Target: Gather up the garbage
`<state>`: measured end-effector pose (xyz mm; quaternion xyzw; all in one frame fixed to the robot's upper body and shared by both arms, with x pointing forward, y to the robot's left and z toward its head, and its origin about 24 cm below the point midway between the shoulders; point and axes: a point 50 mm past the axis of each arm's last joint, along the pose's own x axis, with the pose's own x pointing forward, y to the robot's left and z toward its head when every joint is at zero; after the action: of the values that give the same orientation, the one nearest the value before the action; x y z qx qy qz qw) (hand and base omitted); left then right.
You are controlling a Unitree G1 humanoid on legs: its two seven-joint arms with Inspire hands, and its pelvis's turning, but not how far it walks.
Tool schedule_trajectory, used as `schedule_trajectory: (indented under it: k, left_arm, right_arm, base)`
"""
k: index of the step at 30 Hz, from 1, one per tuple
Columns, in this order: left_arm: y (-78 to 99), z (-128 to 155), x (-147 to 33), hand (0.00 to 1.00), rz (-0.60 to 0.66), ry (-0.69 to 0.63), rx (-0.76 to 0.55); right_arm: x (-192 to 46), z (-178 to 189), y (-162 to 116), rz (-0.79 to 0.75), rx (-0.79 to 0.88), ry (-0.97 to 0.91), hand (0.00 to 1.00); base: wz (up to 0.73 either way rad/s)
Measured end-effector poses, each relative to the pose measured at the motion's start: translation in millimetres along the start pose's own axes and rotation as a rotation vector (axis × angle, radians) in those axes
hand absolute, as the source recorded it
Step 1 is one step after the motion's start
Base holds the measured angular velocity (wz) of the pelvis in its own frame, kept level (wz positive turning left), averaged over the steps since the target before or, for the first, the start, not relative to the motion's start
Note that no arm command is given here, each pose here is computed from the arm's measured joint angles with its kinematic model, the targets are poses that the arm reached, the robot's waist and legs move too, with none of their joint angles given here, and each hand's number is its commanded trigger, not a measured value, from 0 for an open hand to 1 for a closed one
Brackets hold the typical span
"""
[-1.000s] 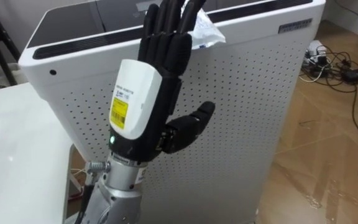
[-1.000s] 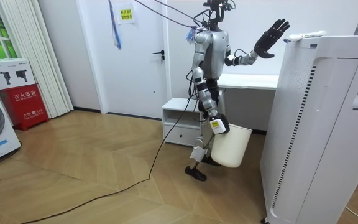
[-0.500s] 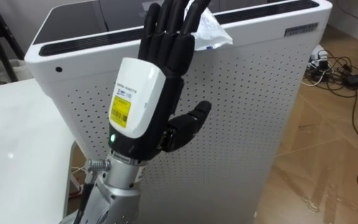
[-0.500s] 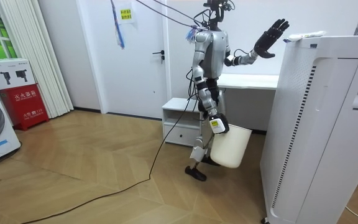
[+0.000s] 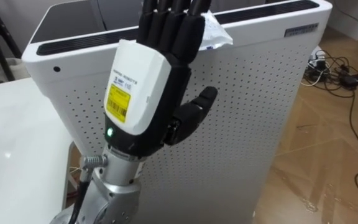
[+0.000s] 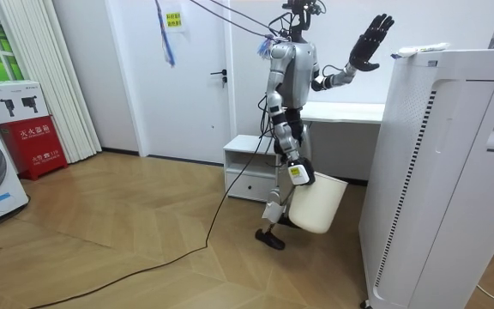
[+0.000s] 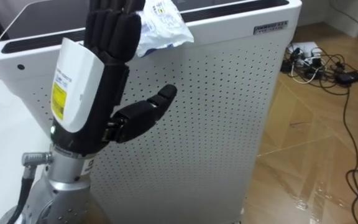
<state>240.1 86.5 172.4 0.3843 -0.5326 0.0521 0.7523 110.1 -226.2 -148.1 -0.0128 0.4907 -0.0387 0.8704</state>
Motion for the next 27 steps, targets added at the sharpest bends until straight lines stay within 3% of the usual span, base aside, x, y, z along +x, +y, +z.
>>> schedule_trajectory:
  k: [15,23,27]
  left_arm:
    - [-4.3,-4.2,-2.3,0.00,-0.047,0.027,0.002]
    - [-30.9,-33.4,-26.9,0.00,-0.225,0.160,0.050]
    - [-32.4,-36.4,-24.2,0.00,-0.234,0.162,0.065]
  right_arm:
    - [0.3,5.4,-0.1,0.006,-0.012,-0.020,1.00]
    - [1.2,4.6,-0.5,0.019,-0.052,-0.003,1.00]
    - [1.3,4.2,-0.9,0.029,-0.049,0.009,1.00]
  base:
    - [0.00]
    - [-0.05]
    - [-0.03]
